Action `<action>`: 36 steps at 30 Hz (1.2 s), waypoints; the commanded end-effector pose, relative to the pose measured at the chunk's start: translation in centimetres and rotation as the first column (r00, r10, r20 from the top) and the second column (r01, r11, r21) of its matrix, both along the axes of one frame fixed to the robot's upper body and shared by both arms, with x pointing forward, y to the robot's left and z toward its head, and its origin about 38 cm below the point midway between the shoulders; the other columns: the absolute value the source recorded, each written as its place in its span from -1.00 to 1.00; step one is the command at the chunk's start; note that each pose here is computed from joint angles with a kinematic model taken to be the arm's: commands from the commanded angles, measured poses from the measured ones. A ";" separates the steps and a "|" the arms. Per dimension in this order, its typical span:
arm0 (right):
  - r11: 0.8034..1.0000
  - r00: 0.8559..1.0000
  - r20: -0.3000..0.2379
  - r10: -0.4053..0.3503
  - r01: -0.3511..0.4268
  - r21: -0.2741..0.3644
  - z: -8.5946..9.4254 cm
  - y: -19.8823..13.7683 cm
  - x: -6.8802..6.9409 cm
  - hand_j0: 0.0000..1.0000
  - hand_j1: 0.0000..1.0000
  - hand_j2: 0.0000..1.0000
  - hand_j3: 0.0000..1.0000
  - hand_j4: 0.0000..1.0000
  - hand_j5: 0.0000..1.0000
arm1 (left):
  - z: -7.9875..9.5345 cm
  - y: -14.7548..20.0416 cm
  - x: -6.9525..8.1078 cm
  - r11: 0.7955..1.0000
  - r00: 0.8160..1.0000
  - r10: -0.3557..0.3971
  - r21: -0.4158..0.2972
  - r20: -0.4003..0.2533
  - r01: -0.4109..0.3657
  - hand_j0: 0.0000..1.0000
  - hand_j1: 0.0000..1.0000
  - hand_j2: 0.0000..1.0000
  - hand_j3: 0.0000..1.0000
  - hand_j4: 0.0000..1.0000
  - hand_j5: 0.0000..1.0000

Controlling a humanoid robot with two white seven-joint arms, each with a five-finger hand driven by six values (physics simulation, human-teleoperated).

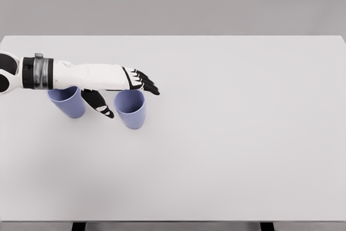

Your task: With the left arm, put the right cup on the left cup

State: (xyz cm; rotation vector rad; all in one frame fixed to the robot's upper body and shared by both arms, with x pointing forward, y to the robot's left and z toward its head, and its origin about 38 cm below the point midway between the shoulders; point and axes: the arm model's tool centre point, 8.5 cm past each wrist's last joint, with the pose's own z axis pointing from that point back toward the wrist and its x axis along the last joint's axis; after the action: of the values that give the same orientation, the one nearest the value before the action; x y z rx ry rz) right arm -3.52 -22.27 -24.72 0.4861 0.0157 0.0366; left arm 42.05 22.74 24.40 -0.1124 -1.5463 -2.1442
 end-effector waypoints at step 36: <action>1.000 1.000 0.000 0.001 -0.001 0.001 0.0 0.0 0.0 1.00 1.00 1.00 1.00 1.00 1.00 | -3.3 -0.2 1.5 0.998 0.999 0.054 0.038 -0.001 -0.054 1.00 1.00 1.00 1.00 1.00 1.00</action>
State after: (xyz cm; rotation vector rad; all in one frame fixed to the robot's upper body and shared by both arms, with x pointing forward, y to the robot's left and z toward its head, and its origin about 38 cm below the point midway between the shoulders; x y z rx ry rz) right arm -3.52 -22.27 -24.72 0.4861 0.0157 0.0367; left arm 43.47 22.89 20.99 -0.0510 -1.4785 -2.1358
